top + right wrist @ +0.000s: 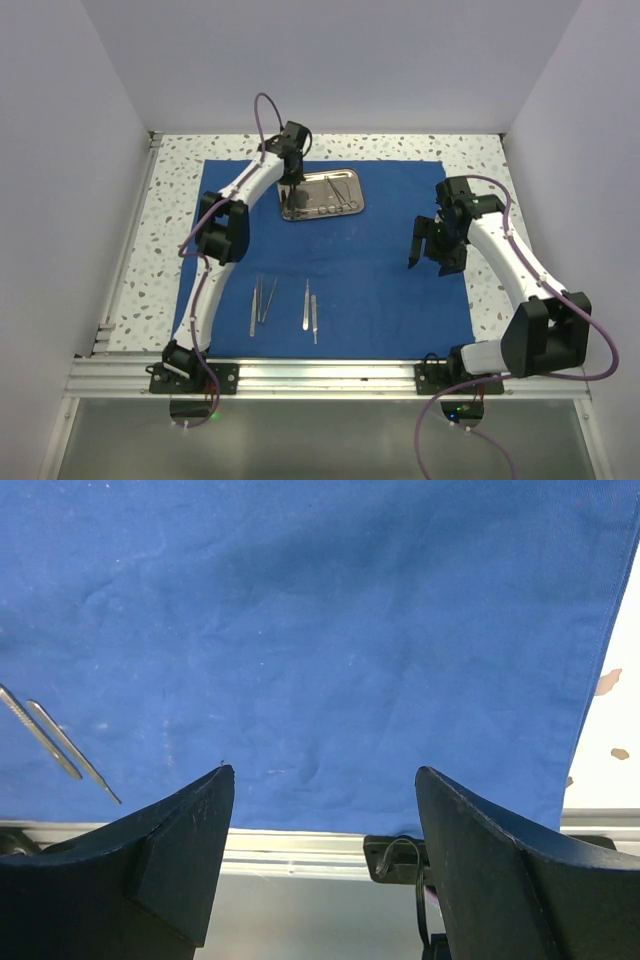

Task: Open and lay out the surgical kit
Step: Pick up the medical item from the container, then place the medical item in the surgical kit.

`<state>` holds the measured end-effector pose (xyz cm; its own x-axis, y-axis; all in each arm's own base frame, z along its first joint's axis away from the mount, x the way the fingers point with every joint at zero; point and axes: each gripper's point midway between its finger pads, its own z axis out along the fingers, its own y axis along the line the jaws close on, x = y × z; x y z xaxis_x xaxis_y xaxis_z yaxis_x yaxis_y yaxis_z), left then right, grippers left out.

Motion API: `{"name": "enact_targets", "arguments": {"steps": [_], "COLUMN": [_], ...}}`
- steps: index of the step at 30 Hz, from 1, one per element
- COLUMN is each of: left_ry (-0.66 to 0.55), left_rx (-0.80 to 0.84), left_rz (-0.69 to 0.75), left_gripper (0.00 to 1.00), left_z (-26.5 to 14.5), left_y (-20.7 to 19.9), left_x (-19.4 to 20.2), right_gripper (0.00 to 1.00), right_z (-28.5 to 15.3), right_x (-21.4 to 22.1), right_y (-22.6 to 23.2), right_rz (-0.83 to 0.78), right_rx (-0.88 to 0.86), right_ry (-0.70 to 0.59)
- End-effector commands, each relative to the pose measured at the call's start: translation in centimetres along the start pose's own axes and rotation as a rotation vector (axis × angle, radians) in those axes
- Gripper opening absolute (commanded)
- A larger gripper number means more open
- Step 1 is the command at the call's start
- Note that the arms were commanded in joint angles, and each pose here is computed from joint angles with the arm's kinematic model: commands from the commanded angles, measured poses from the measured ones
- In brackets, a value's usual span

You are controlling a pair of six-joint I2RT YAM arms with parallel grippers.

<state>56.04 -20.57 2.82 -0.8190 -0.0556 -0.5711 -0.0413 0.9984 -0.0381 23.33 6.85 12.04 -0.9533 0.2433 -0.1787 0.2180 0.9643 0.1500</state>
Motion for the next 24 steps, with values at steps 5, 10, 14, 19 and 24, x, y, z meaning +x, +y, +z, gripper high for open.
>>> {"name": "enact_targets", "arguments": {"steps": [5, 10, 14, 19, 24], "left_ry": [-0.052, -0.09, -0.086, -0.064, -0.028], "left_rx": [0.18, 0.216, 0.222, 0.254, 0.23], "left_rz": [-0.071, -0.116, -0.148, -0.161, -0.115], "left_gripper": [0.0, 0.0, 0.0, 0.0, 0.0], "left_z": [-6.0, -9.0, -10.8, -13.9, -18.3], "left_y": [-2.9, -3.4, -3.2, -5.5, -11.8], "left_x": [-3.7, -5.4, -5.3, -3.3, 2.6], "right_gripper": [0.77, 0.77, 0.77, 0.77, 0.77], "right_z": [-1.2, -1.9, -2.5, -3.5, -5.3], "right_x": [0.1, 0.3, 0.4, 0.6, 1.0], "right_y": [0.7, 0.7, 0.9, 0.6, -1.4], "right_rz": [0.008, 0.009, 0.01, 0.033, 0.1], "right_rx": [-0.054, -0.07, -0.084, -0.074, 0.026], "right_ry": [-0.048, -0.067, -0.083, -0.112, -0.157]}}
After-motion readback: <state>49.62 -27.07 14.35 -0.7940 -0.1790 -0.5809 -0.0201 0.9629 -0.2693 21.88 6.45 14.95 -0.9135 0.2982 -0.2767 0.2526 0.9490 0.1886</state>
